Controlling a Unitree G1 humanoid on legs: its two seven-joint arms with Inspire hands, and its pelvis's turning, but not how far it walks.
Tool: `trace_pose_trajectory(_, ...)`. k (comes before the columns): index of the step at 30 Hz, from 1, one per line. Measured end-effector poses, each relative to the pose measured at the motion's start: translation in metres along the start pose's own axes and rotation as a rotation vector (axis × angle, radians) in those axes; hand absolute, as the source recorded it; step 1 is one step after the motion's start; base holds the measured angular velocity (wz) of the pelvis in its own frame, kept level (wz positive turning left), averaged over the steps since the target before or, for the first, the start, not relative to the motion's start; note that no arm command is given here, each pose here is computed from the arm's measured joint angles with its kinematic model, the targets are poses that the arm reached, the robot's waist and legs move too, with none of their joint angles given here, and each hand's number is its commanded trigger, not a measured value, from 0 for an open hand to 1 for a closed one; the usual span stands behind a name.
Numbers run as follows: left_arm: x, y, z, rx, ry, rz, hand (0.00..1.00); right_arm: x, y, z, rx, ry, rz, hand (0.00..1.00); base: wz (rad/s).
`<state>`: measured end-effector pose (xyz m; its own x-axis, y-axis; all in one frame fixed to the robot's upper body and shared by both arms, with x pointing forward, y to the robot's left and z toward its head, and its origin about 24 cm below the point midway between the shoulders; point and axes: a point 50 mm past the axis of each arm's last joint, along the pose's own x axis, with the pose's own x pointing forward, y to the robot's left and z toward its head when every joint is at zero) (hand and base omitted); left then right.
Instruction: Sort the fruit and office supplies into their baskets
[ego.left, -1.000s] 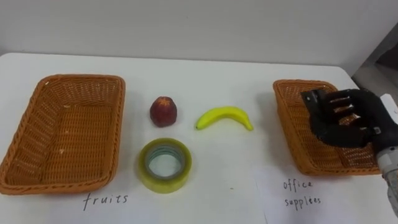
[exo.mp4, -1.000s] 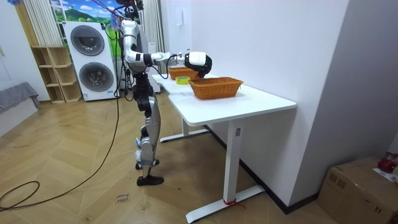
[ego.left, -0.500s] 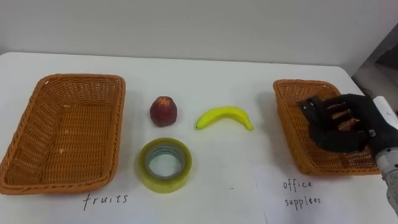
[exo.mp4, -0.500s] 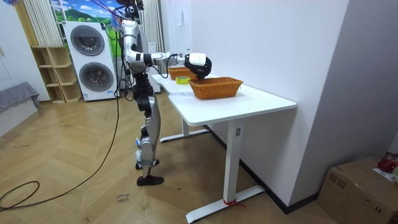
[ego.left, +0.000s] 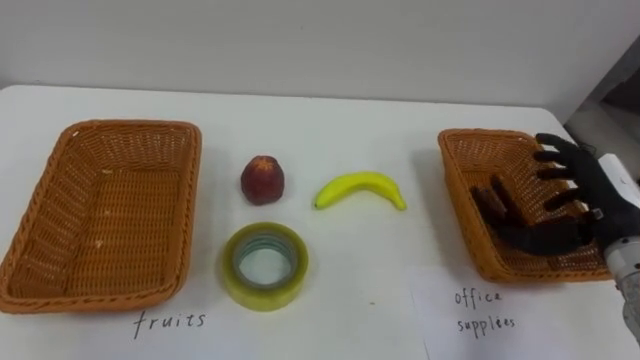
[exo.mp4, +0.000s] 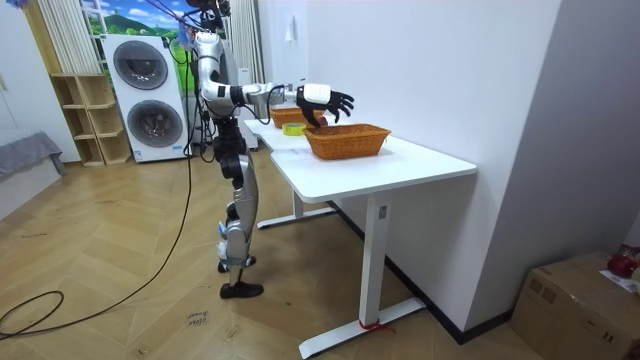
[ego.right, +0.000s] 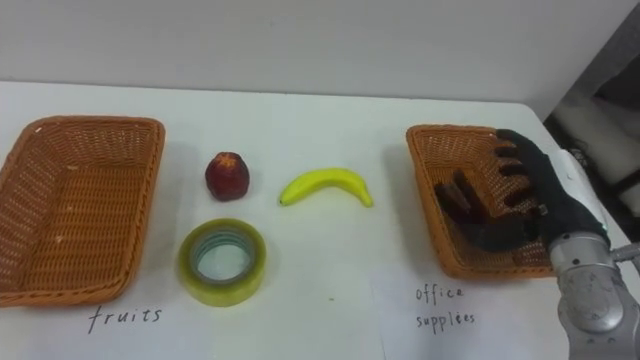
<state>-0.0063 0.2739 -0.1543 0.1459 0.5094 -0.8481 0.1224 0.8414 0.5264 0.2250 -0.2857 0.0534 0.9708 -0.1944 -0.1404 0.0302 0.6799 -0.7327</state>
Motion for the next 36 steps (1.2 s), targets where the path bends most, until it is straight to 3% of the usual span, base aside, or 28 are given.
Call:
trace_pose_trajectory(29,0.001,0.000,0.009,-0.006,-0.022,0.004,0.00,0.000,-0.002,0.006,0.002,-0.024,-0.002,0.00,0.00)
trace_pose_trajectory(36,0.001,0.000,0.009,-0.006,-0.024,0.012,0.00,0.002,-0.007,0.014,0.108,-0.071,-0.053,0.00,0.00)
